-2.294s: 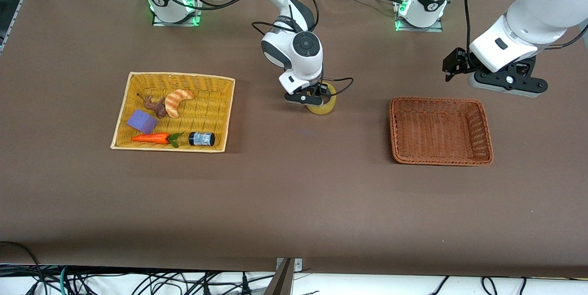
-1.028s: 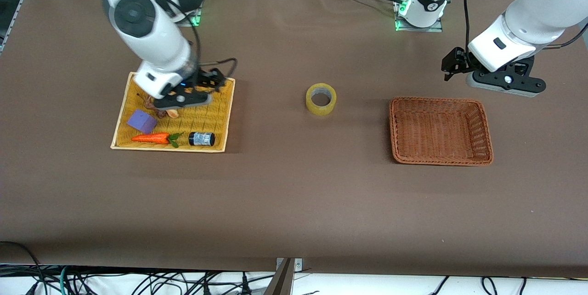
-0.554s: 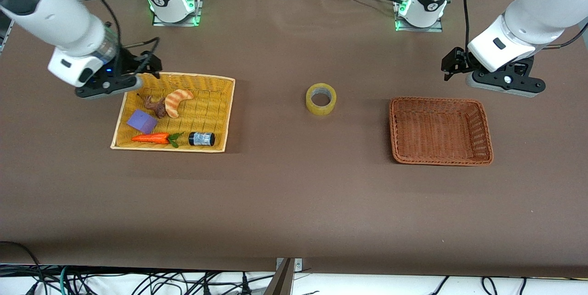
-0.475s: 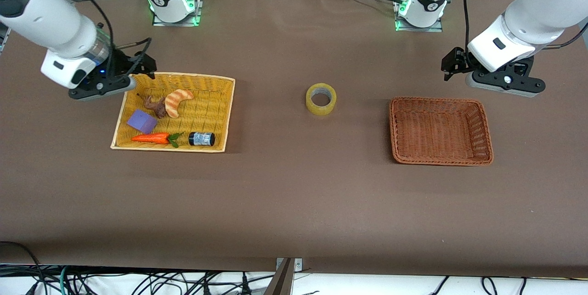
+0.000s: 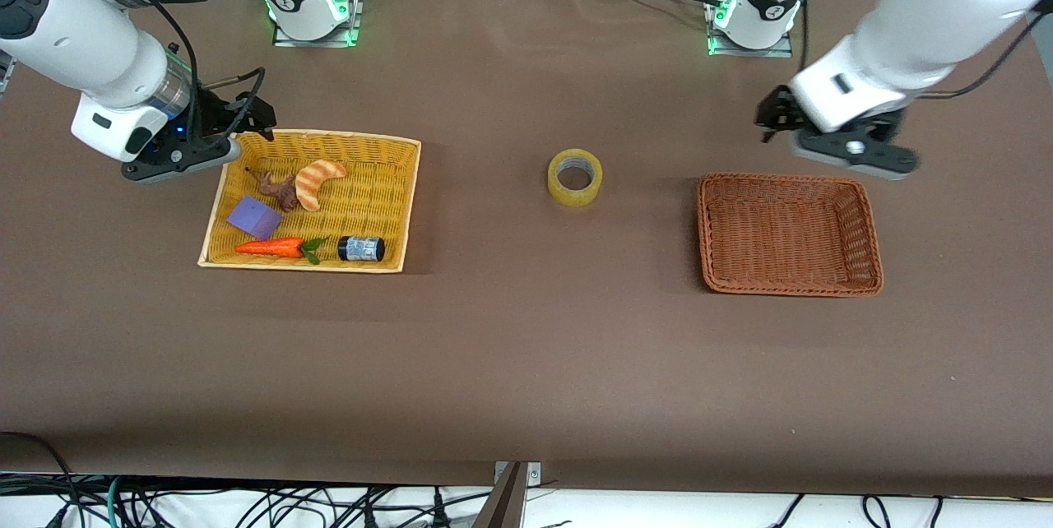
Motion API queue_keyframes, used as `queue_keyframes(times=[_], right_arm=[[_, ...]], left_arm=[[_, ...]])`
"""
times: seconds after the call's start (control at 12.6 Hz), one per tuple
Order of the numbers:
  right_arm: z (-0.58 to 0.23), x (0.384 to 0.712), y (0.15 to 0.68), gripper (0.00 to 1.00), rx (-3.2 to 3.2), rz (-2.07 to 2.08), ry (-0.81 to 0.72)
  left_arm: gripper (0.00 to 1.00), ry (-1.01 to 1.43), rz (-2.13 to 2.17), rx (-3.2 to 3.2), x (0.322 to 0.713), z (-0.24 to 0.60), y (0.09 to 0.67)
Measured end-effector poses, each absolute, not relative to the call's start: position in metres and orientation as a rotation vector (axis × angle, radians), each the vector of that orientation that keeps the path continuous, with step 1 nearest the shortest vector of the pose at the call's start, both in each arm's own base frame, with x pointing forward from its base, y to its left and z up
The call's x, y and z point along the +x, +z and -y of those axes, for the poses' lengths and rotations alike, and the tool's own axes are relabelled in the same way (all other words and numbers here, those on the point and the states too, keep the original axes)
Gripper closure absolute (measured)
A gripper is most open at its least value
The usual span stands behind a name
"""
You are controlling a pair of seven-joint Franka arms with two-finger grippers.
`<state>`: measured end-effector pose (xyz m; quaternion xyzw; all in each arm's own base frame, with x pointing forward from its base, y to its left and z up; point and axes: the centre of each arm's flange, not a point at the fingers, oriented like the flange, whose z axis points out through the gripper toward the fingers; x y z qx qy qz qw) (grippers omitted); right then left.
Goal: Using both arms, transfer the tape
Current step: 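Reach the left gripper to the tape roll on the table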
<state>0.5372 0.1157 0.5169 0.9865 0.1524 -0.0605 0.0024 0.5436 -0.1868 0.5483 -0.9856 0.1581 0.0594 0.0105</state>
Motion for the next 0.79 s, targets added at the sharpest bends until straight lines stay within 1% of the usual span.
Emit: queue_keyframes(times=[0.24, 0.47, 0.63, 0.79], right_arm=[[-0.116, 0.537, 0.517, 0.0, 3.094, -0.478, -0.191], [-0.116, 0.537, 0.517, 0.0, 3.094, -0.479, -0.191], [-0.116, 0.537, 0.517, 0.0, 3.094, -0.478, -0.191], [-0.107, 0.539, 0.519, 0.0, 3.1, -0.452, -0.183]], left_arm=[[0.0, 0.301, -0.645, -3.141, 0.548, 0.258, 0.476], [0.0, 0.309, -0.745, -3.176, 0.553, 0.307, 0.386], [0.0, 0.312, -0.802, -3.177, 0.535, 0.334, 0.327], [0.0, 0.326, -0.856, -3.165, 0.51, 0.354, 0.282]])
